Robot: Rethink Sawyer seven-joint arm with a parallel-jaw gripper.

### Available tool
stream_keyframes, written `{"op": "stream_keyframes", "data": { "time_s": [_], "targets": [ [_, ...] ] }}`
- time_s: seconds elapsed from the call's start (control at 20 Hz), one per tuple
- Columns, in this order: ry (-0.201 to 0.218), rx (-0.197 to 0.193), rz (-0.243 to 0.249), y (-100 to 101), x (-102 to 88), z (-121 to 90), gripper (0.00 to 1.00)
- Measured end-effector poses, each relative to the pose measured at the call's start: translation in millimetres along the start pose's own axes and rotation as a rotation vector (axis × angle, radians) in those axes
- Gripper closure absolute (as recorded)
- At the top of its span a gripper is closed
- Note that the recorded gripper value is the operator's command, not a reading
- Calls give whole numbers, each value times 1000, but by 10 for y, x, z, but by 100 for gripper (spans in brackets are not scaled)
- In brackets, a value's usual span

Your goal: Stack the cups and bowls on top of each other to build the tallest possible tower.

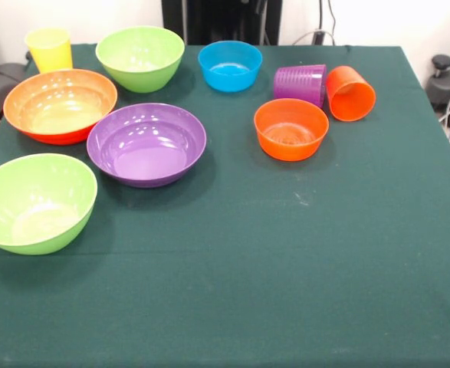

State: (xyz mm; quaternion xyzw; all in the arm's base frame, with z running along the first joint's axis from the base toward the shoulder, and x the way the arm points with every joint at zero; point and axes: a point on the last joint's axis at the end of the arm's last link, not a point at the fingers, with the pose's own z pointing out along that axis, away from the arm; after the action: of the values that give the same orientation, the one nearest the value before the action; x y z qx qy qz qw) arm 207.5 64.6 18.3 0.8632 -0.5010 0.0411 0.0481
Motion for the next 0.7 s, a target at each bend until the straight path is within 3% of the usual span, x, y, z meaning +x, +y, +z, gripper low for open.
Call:
{"op": "stream_keyframes", "data": {
  "time_s": [0.5,0.7],
  "targets": [
    [-4,5,49,112,155,-22,0],
    [2,57,75,156,254,7,0]
  ]
}}
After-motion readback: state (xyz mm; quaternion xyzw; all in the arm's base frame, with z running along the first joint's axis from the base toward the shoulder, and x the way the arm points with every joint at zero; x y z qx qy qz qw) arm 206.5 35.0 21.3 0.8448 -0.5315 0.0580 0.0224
